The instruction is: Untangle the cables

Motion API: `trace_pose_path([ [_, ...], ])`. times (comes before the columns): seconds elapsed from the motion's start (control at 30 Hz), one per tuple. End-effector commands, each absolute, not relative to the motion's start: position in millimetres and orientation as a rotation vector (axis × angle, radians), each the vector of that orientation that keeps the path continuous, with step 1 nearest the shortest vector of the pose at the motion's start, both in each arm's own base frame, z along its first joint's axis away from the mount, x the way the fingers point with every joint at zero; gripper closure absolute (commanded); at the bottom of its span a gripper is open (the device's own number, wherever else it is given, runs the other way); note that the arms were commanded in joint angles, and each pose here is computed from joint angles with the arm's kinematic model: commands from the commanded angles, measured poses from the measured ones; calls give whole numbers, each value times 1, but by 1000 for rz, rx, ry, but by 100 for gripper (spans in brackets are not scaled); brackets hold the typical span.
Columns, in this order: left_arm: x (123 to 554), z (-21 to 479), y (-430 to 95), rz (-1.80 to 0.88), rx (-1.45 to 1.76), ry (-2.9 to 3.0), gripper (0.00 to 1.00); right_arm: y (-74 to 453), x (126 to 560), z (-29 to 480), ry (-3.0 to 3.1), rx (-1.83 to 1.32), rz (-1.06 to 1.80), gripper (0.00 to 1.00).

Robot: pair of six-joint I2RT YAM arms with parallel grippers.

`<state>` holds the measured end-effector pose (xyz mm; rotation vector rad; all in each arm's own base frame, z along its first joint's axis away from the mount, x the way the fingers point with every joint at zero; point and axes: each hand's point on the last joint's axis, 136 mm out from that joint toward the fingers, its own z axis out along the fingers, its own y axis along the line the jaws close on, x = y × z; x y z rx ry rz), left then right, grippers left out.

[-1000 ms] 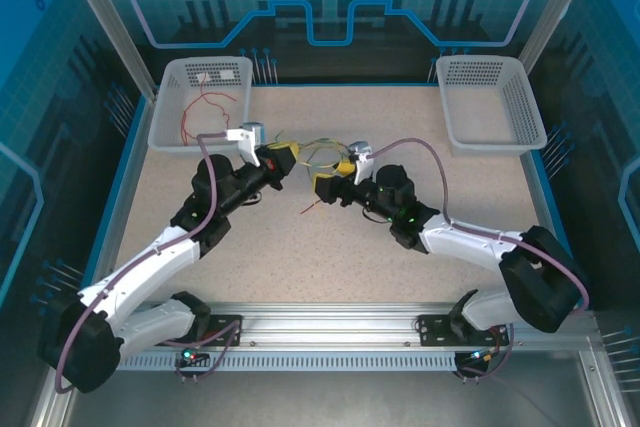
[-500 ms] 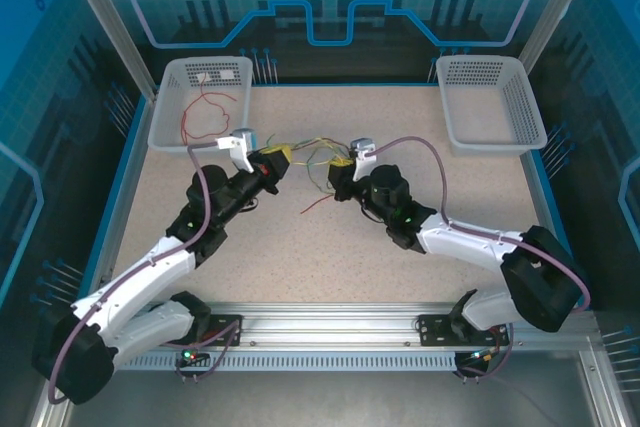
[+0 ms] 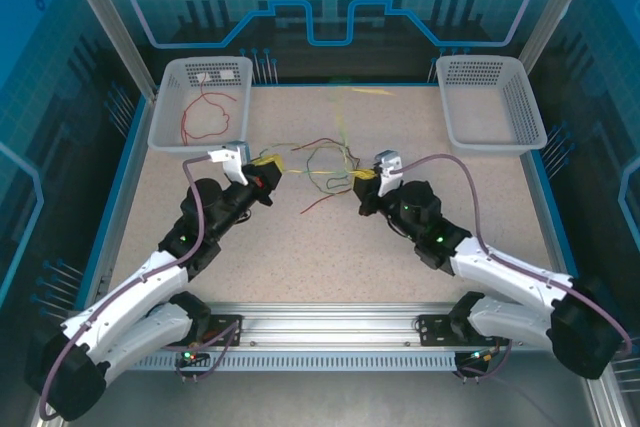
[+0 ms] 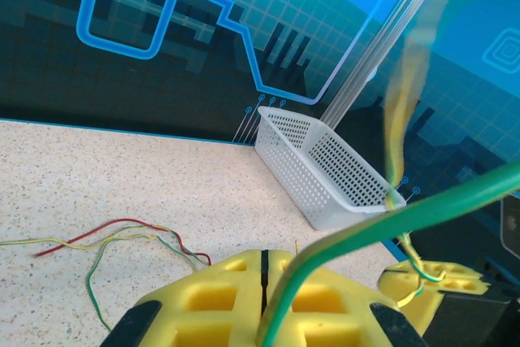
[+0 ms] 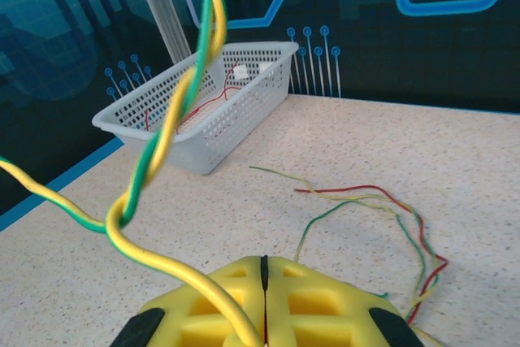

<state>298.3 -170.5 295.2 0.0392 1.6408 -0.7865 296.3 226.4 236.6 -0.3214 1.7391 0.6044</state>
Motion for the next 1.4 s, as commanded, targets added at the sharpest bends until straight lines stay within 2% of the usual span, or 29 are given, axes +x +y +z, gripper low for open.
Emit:
trace_pose_path([
  [0.0, 315, 298, -112, -551, -154, 1585, 100, 154, 319, 221, 1802, -99, 364, 100],
  [0.57, 312, 282, -37, -314, -330, 1596, 100, 95, 310, 235, 1801, 2, 303, 100],
  [1.07, 303, 275, 2, -164, -470, 1596, 100, 44, 308, 244, 1821, 167, 228, 100],
  [1.37, 306, 287, -17, -307, -409, 1562, 100, 35, 304, 251, 1795, 197, 257, 100],
])
